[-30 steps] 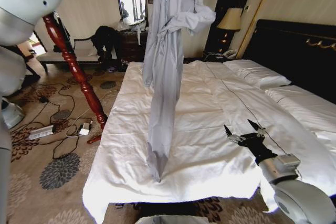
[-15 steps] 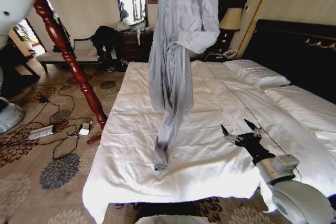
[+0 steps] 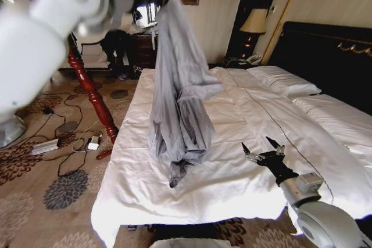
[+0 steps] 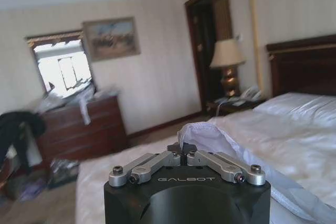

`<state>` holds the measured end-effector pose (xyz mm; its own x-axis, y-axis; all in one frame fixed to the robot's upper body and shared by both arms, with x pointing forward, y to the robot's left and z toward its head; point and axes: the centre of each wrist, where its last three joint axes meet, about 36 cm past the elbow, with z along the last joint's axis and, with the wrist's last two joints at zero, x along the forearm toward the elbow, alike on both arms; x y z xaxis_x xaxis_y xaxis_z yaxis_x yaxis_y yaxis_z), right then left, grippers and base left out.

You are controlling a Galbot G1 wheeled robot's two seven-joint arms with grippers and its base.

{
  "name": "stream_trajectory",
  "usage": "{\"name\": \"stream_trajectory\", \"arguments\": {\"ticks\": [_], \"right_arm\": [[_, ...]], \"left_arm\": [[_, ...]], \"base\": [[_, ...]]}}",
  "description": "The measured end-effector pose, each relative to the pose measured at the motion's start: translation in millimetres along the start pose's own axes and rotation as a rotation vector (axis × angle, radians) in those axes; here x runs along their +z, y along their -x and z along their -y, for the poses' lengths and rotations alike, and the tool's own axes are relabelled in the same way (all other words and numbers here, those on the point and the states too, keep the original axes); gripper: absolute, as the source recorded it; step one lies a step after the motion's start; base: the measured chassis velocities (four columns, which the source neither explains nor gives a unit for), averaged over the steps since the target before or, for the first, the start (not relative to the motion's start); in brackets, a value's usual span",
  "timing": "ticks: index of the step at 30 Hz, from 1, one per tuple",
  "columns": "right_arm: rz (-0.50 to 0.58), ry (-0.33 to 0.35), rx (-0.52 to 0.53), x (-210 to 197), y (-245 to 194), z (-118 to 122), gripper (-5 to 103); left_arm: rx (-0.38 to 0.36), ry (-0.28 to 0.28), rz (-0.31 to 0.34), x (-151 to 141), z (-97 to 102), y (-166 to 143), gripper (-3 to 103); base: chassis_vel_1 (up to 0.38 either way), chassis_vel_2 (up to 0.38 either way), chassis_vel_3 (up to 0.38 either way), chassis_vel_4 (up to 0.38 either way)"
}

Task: Pick up the clothes from the bed and hang them on the clothes hanger.

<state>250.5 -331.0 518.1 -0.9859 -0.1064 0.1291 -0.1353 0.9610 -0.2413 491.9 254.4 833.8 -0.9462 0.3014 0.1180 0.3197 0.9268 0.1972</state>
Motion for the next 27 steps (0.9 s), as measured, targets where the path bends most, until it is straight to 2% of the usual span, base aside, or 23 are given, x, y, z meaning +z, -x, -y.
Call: {"name": "stream_trajectory", "arguments": {"ticks": [1, 3, 4, 5, 6, 7, 8, 9, 10, 11, 12, 13, 16, 18, 20, 22, 24, 27], "right_arm": [[0.0, 0.0, 0.0, 0, 0, 0, 100], [-0.014, -0.001, -0.011, 5, 0, -3, 100], [-0.024, 0.001, -0.024, 8, 0, -6, 100], [-0.028, 0.001, -0.031, 9, 0, -7, 100], [-0.028, 0.001, -0.031, 9, 0, -7, 100], [-0.038, 0.001, -0.044, 10, -1, -9, 100], [-0.046, 0.002, -0.054, 11, -2, -10, 100], [-0.059, 0.006, -0.075, 13, -4, -14, 100], [-0.059, 0.006, -0.075, 13, -4, -14, 100], [-0.071, 0.02, -0.092, 15, -5, -17, 100], [-0.08, 0.03, -0.101, 16, -5, -18, 100], [-0.117, 0.066, -0.121, 22, -4, -21, 100], [-0.149, 0.072, -0.13, 32, -1, -22, 100], [-0.155, 0.025, -0.16, 39, 1, -21, 100], [-0.152, 0.009, -0.172, 39, 1, -21, 100], [-0.133, -0.055, -0.216, 36, 5, -20, 100], [-0.127, -0.07, -0.227, 35, 6, -20, 100], [-0.105, -0.109, -0.27, 30, 20, -15, 100]], "left_arm": [[0.0, 0.0, 0.0, 0, 0.0, 0, 0], [-0.043, -0.008, -0.052, 43, -13.7, -4, 0], [-0.096, -0.015, -0.08, 76, -25.7, -13, 0], [-0.111, -0.015, -0.094, 90, -28.3, -16, 0], [-0.111, -0.015, -0.094, 90, -28.3, -16, 0], [-0.127, -0.008, -0.141, 122, -28.6, -20, 0], [-0.126, -0.003, -0.18, 146, -24.9, -22, 0], [-0.121, 0.002, -0.243, 187, -15.2, -24, 0], [-0.121, 0.002, -0.243, 187, -15.2, -24, 0], [-0.125, 0.006, -0.263, 209, -8.6, -25, 0], [-0.127, 0.008, -0.268, 217, -5.7, -25, 0], [-0.129, 0.007, -0.29, 246, 7.4, -24, 0], [-0.13, -0.015, -0.298, 266, 18.9, -23, 0], [-0.134, -0.047, -0.292, 286, 29.2, -21, 0], [-0.137, -0.054, -0.284, 291, 31.1, -21, 0], [-0.141, -0.089, -0.25, 308, 34.6, -25, 0], [-0.144, -0.1, -0.23, 312, 34.2, -26, 0], [-0.151, -0.142, -0.154, 334, 31.5, -36, 0]], "base": [[0.0, 0.0, 0.0, 0.0], [0.0, 0.0, 0.0, 0.0], [0.0, 0.0, 0.0, 0.0], [0.0, 0.0, 0.0, 0.0], [0.0, 0.0, 0.0, 0.0], [0.0, 0.0, 0.0, 0.0], [0.0, 0.0, 0.0, 0.0], [0.0, 0.0, 0.0, 0.0], [0.0, 0.0, 0.0, 0.0], [0.0, 0.0, 0.0, 0.0], [0.0, 0.0, 0.0, 0.0], [0.0, 0.0, 0.0, 0.0], [0.0, 0.0, 0.0, 0.0], [0.0, 0.0, 0.0, 0.0], [0.0, 0.0, 0.0, 0.0], [0.0, 0.0, 0.0, 0.0], [0.0, 0.0, 0.0, 0.0], [0.0, 0.0, 0.0, 0.0]]}}
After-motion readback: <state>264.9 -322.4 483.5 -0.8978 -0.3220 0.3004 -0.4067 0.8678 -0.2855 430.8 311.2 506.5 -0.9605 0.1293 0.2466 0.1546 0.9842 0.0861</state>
